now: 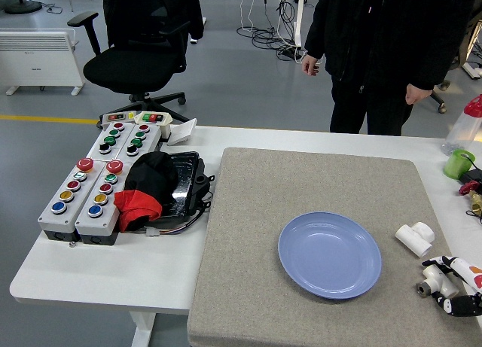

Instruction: Pick pipe place plate twice

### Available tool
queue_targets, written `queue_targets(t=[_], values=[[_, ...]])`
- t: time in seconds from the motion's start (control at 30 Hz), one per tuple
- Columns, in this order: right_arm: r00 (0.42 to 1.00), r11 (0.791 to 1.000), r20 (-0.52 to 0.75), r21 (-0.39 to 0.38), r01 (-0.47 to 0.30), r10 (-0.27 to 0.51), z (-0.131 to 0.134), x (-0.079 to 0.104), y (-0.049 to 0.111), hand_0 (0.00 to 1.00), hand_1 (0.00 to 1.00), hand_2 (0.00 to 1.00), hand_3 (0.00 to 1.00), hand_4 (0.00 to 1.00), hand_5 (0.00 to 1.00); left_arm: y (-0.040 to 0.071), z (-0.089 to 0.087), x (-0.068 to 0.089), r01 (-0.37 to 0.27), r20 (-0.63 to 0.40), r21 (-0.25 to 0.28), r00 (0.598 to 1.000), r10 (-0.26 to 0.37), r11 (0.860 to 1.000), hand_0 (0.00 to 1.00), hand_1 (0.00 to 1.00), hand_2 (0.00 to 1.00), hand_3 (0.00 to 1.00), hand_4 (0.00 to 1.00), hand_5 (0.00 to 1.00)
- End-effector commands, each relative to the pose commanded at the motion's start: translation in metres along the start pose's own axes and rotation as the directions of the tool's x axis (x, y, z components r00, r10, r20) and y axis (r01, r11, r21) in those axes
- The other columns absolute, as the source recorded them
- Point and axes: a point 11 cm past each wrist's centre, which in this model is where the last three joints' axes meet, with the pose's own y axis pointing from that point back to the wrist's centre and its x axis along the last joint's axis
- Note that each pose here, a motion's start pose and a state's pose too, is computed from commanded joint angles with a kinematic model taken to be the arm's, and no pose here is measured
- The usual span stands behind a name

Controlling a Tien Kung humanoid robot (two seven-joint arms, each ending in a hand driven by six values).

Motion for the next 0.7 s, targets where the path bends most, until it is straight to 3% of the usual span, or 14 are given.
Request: queue_targets(t=[0.07, 0.1, 0.33, 0.7], values=[[1.000, 1.000, 0.006, 0.003, -0.006, 0.006, -0.001, 0.001, 0.000, 0.470, 0.549, 0.603, 0.667, 0.463, 0.026, 0.000, 0.000, 0.000, 0.000, 0.000, 0.000, 1.000, 0.000, 1.000, 0.652, 0.628, 0.629, 0.551, 0.388, 0.998], [1.000, 1.000, 0.010, 0.011, -0.014, 0.014, -0.002, 0.003, 0.001, 0.413, 0.498, 0.580, 0.628, 0.415, 0.015, 0.000, 0.000, 0.000, 0.000, 0.000, 0.000, 1.000, 0.000, 1.000, 0.652, 0.628, 0.629, 0.550, 0.387, 0.998], [0.998, 0.996, 0.000, 0.068, -0.058, 0.059, -0.020, 0.015, 0.007, 0.400, 0.493, 0.573, 0.618, 0.411, 0.017, 0.000, -0.001, 0.000, 0.001, 0.000, 0.003, 1.000, -0.001, 1.000, 0.652, 0.628, 0.629, 0.549, 0.388, 0.998], [0.993, 0.972, -0.080, 0.226, -0.062, 0.082, -0.082, 0.020, 0.011, 0.401, 0.495, 0.570, 0.615, 0.441, 0.034, 0.000, -0.001, -0.001, 0.005, -0.001, 0.006, 1.000, -0.005, 1.000, 0.652, 0.628, 0.629, 0.548, 0.388, 0.998]])
